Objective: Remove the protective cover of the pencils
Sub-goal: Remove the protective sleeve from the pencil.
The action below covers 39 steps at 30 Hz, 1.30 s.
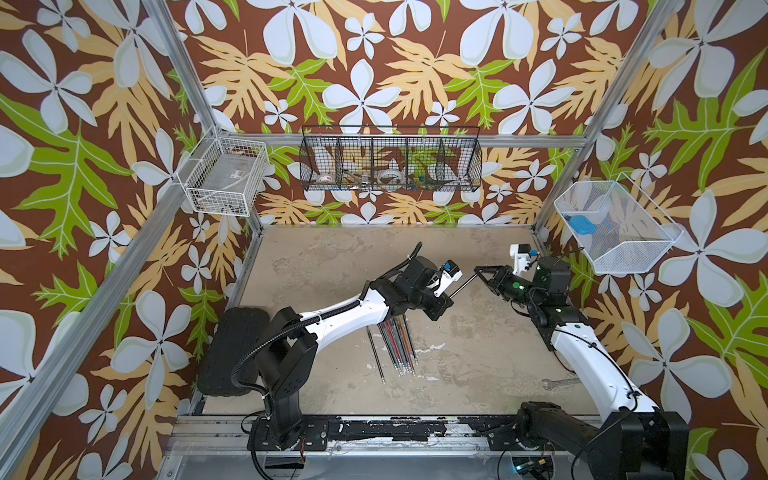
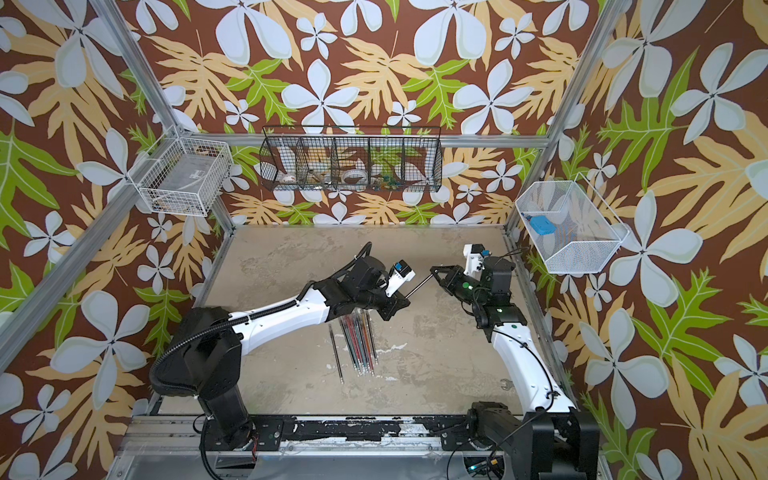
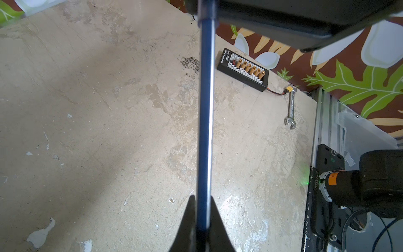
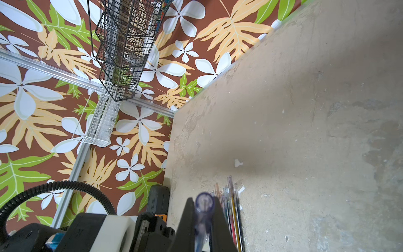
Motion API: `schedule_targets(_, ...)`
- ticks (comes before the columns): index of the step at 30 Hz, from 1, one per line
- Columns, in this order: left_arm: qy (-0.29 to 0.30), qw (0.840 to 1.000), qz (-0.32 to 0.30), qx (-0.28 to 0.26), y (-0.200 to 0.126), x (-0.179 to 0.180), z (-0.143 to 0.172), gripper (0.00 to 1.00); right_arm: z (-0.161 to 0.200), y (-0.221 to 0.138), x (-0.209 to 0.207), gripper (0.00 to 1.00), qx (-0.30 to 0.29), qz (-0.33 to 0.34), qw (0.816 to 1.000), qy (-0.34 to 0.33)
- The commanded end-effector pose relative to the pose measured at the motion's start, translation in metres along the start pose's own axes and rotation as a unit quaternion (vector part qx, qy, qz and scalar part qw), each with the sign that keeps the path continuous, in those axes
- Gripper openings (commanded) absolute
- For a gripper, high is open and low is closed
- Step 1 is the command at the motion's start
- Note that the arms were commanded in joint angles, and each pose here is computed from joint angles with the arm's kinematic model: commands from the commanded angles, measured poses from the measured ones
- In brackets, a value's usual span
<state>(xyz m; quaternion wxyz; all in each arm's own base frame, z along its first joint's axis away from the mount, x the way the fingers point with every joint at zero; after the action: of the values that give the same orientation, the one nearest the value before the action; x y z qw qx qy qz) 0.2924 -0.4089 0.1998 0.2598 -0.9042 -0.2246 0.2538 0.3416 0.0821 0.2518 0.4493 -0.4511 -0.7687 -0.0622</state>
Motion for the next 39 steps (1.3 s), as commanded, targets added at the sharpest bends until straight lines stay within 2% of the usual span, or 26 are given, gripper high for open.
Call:
schedule_targets(1,-0.009,1.0,-0.014,0.013,-0.009,0.002,0.004,0.0,-0.029,-0.005,-0.028,0.0,-0.078,0.081,0.994,-0.02)
schedule_targets(17,-0.01,1.0,-0.013,0.012,-0.01,0.001,0.004,0.0,-0.042,-0.01,-0.041,0.0,-0.094,0.094,0.991,0.006)
schedule_targets(23,-0.012,1.0,-0.004,0.018,-0.007,-0.001,0.007,0.0,-0.047,-0.004,-0.022,0.0,-0.092,0.039,0.995,0.003)
schedule_targets(30,-0.014,1.0,-0.003,0.019,-0.005,-0.001,0.007,0.0,-0.04,0.009,0.024,0.0,-0.059,-0.017,0.997,-0.053)
schedule_targets(36,-0.015,1.0,-0.014,0.017,-0.005,0.002,0.006,0.0,-0.028,0.012,0.04,0.0,-0.042,-0.024,0.996,-0.073)
schedule_targets(37,-0.016,1.0,-0.017,0.016,-0.006,0.003,0.006,0.03,-0.027,0.011,0.039,0.0,-0.042,-0.022,0.996,-0.074)
schedule_targets(39,-0.018,0.999,-0.022,0.015,-0.006,0.005,0.006,0.24,-0.023,0.009,0.037,0.0,-0.04,-0.018,0.996,-0.077)
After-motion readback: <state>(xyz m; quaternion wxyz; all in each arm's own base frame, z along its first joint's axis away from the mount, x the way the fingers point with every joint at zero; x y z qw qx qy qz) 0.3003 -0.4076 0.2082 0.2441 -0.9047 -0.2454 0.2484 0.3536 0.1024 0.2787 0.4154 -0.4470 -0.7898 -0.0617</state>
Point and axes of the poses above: each gripper's point midway between its finger pads, its own y axis out along the fingers, its own x axis along the line the jaws close on, z = x × y, the point moved 2 cm from there along -y, back along the fingers, and after that the axes turned 8 degrees about -y, right-handed, at the moved point
